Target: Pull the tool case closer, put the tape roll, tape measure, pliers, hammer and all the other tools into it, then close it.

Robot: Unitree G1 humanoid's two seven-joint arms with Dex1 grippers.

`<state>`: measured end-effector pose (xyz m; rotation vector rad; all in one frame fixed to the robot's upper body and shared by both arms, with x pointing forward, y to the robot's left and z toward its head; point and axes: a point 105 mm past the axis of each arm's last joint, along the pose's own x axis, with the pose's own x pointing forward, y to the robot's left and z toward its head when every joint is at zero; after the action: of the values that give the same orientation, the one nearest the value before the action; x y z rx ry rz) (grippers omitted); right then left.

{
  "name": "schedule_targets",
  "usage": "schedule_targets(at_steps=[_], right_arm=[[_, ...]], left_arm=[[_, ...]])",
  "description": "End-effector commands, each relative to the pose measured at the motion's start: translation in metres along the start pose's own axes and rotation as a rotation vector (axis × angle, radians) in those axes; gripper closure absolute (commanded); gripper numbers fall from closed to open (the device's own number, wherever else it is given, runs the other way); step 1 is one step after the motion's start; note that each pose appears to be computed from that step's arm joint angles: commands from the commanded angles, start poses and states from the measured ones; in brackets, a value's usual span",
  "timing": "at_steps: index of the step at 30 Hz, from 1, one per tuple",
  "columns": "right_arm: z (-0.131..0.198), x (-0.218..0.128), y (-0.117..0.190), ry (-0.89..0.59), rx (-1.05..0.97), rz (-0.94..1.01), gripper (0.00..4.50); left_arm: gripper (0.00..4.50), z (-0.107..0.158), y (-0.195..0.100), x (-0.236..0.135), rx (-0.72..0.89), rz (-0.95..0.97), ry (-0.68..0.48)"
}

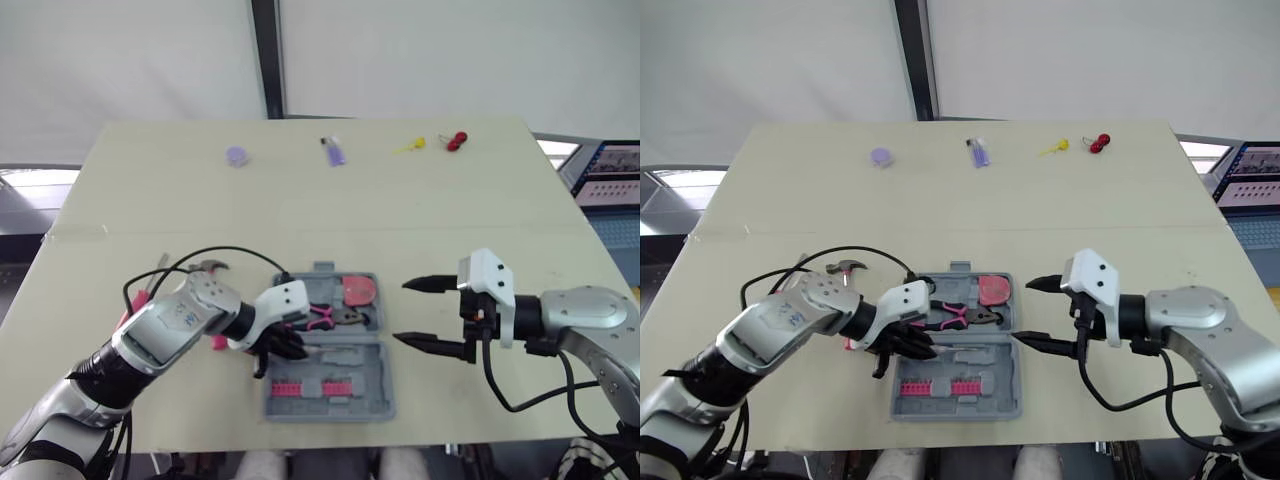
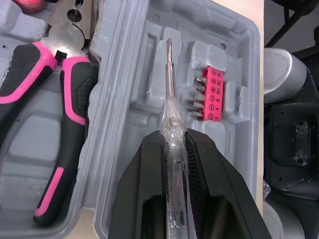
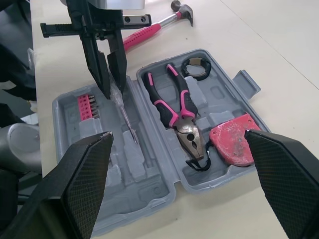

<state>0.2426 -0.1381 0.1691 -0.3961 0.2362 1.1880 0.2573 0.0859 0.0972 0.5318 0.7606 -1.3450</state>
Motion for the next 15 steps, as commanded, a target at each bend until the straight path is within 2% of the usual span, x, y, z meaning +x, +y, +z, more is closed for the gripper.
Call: schedule_targets(at_steps=[1, 8, 15], right_arm=[[0.0080, -0.0038, 0.0032, -0.006, -0.038, -0.003, 0.00], [0.0053, -0.0065, 0.0068, 0.010, -0.027, 0.011, 0.00], [0.0010, -0.0115, 0.0047, 0.035, -0.019, 0.009, 0.00]], left_arm=[[4.42, 0.0042, -0.0011, 0.0017, 0.041, 0.018, 0.014], [4.42, 0.0128, 0.0053, 0.0093, 0.040, 0.039, -0.003], [4.42, 0.0079, 0.0046, 0.0114, 0.036, 0.043, 0.018]])
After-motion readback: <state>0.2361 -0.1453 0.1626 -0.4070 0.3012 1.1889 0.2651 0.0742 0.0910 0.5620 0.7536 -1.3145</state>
